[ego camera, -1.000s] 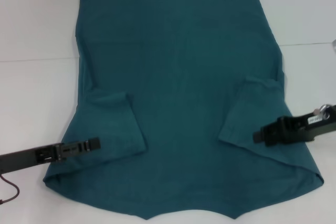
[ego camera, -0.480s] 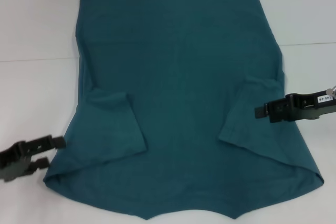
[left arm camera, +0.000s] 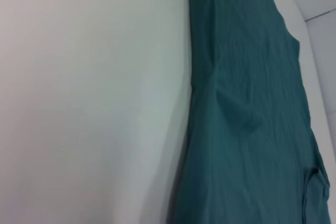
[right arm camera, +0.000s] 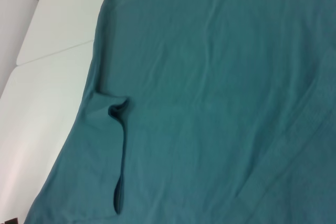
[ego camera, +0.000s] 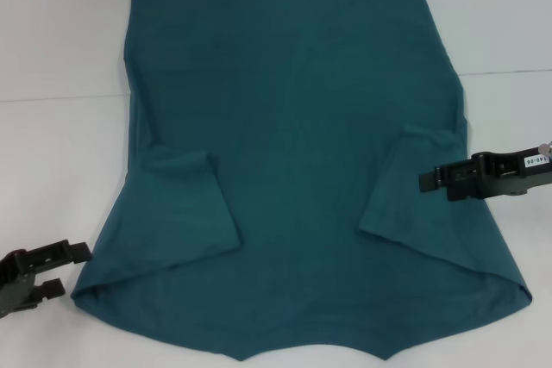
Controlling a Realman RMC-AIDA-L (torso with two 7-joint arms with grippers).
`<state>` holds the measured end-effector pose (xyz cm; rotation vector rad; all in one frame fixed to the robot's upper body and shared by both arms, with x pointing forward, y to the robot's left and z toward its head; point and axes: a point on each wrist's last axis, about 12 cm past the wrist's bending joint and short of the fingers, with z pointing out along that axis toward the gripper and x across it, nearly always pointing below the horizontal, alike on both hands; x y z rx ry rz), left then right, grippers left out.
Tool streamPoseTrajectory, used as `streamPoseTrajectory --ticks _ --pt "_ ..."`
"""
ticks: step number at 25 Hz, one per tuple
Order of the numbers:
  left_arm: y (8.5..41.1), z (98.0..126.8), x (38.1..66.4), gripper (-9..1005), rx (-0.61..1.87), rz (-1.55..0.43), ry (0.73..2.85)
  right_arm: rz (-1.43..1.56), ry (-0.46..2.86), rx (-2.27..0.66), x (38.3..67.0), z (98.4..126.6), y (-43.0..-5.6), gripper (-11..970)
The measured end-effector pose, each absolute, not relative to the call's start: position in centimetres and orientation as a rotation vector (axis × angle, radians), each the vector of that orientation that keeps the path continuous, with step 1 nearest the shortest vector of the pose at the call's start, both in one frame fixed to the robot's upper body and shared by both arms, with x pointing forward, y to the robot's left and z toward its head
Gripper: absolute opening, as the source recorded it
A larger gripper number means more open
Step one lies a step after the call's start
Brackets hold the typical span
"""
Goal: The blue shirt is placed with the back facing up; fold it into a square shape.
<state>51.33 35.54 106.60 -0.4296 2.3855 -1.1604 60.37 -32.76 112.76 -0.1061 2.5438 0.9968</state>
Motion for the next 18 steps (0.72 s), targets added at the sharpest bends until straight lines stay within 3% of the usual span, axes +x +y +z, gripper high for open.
streamPoseTrajectory --ticks 18 --pt "35.07 105.65 51.00 903 -0.460 -1.165 2.416 0.997 2.535 -0.091 60.32 112.71 -32.99 748"
